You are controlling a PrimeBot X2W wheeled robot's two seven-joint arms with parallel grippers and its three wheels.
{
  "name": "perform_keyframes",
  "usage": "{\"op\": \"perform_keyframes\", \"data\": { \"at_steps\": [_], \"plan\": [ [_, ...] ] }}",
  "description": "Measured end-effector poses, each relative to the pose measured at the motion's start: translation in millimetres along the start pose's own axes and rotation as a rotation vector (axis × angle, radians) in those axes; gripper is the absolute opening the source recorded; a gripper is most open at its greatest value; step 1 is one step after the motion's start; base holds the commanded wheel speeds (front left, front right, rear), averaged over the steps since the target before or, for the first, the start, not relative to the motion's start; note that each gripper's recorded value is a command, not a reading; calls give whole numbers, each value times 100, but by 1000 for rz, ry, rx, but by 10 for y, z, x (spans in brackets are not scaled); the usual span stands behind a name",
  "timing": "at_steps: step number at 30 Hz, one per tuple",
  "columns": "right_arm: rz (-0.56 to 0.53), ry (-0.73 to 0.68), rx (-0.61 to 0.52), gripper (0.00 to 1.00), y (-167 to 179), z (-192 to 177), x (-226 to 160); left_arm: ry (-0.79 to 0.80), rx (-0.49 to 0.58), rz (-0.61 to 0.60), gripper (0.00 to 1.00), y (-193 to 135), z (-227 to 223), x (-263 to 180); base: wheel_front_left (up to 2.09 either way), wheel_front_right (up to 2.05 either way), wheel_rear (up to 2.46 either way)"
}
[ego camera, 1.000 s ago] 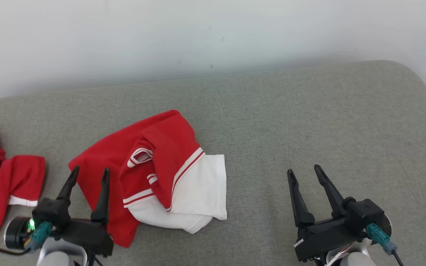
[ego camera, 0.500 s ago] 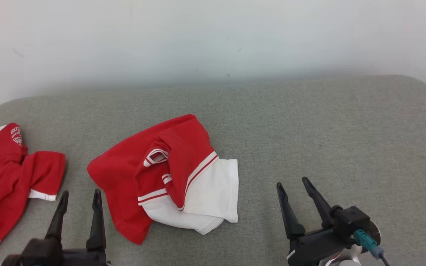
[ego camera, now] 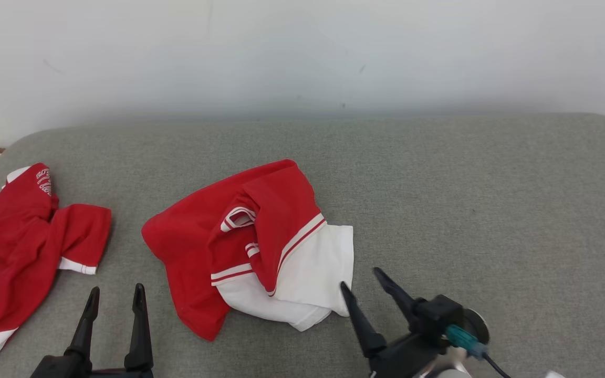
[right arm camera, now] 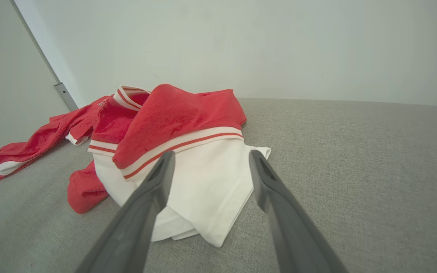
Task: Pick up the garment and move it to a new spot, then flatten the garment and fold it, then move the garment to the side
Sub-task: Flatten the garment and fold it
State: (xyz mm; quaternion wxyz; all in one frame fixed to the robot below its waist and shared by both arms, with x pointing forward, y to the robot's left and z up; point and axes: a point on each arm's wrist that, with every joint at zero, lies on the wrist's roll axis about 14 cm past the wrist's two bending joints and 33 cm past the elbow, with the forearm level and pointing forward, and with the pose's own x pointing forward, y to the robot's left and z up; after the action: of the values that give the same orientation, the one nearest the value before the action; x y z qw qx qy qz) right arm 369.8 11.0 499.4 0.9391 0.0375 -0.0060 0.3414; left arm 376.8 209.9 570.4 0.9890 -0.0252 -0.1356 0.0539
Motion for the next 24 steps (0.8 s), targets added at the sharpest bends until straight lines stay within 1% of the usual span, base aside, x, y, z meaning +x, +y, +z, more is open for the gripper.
{"op": "perform_keyframes", "data": {
  "at_steps": [5, 13, 17, 20, 24],
  "plan": [
    [114, 39, -16, 100, 266, -75, 165, 8, -6, 9, 100, 26, -28, -17, 0, 0, 0],
    [212, 75, -25, 100, 482, -132, 404, 17, -13, 23, 100, 75, -50, -54, 0, 0, 0],
    [242, 89, -24, 100, 559, -172, 472, 25, -7, 38, 100, 128, -66, -87, 0, 0, 0],
    [254, 121, -32, 100, 574, -273, 504, 22, -6, 47, 100, 166, -54, -84, 0, 0, 0],
    [264, 165, -73, 100, 538, -399, 569, 25, -1, 63, 100, 219, -60, -88, 0, 0, 0]
  ]
}}
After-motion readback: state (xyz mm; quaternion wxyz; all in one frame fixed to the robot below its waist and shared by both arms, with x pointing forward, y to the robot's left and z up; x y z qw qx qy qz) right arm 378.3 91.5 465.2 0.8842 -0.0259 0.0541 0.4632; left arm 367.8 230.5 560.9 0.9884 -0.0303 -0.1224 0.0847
